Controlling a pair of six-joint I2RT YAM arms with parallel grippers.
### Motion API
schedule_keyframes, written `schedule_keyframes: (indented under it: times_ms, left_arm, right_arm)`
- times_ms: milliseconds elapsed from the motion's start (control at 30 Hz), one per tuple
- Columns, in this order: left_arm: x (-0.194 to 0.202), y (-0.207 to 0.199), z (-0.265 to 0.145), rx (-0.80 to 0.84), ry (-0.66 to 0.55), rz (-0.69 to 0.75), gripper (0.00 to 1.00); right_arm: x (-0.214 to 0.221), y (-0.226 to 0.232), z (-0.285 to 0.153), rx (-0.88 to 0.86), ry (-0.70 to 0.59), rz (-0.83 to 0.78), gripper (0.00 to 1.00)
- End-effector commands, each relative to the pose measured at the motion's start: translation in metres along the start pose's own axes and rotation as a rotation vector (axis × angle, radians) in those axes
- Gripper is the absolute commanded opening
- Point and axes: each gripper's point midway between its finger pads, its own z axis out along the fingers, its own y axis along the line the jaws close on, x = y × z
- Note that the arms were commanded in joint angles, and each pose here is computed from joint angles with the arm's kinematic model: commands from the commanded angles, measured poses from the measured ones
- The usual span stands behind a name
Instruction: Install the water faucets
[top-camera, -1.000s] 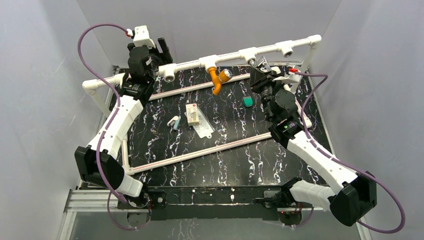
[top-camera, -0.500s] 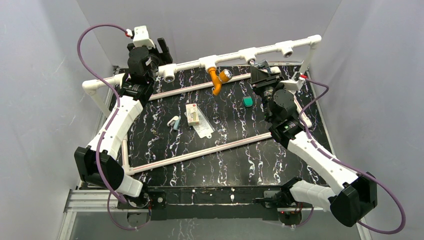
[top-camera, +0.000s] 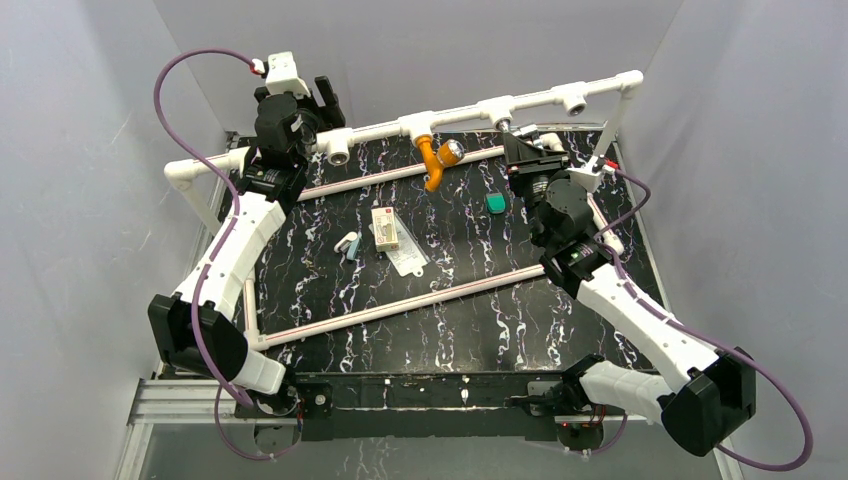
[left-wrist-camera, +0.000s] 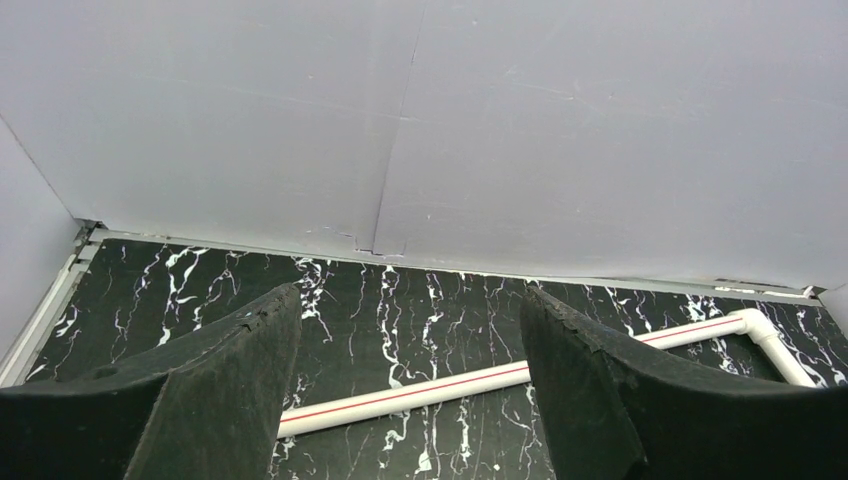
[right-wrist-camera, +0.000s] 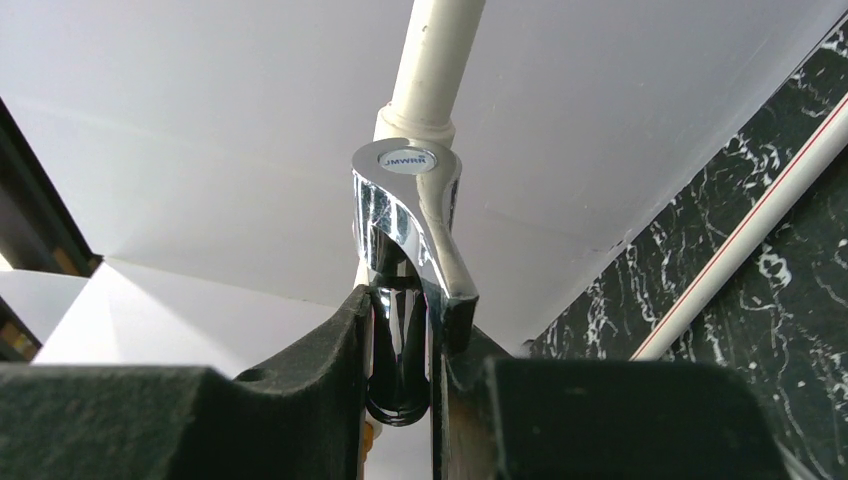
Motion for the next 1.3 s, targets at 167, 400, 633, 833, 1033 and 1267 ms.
schedule_keyframes:
  times_ms: [167, 400, 633, 833, 1033, 1267]
  left_arm:
    - [0.149, 0.025, -0.029, -0.021, 0.487, 0.117, 0.77]
    - [0.148, 0.027, -0.029, -0.025, 0.486, 0.118, 0.77]
    - [0.149, 0.026, -0.029, -0.023, 0.488, 0.113, 0.77]
    - [0.151, 0.026, -0.028, -0.021, 0.494, 0.108, 0.77]
    - [0.153, 0.026, -0.027, -0.020, 0.500, 0.105, 0.77]
    - [0.152, 0.027, -0.027, -0.022, 0.498, 0.104, 0.77]
  right_arm:
    - [0.003, 0.044, -0.015, -0.061, 0.093, 0.265, 0.01]
    - [0.008, 0.048, -0.017, -0.062, 0.126, 0.304, 0.01]
    - [0.006, 0.054, -0.020, -0.083, 0.130, 0.271, 0.03]
    - [0.002, 0.053, -0.023, -0.082, 0.119, 0.253, 0.20]
    - [-0.001, 0.055, -0.023, -0.091, 0.108, 0.241, 0.32]
    - [-0.004, 0.056, -0.025, -0.092, 0.101, 0.237, 0.41]
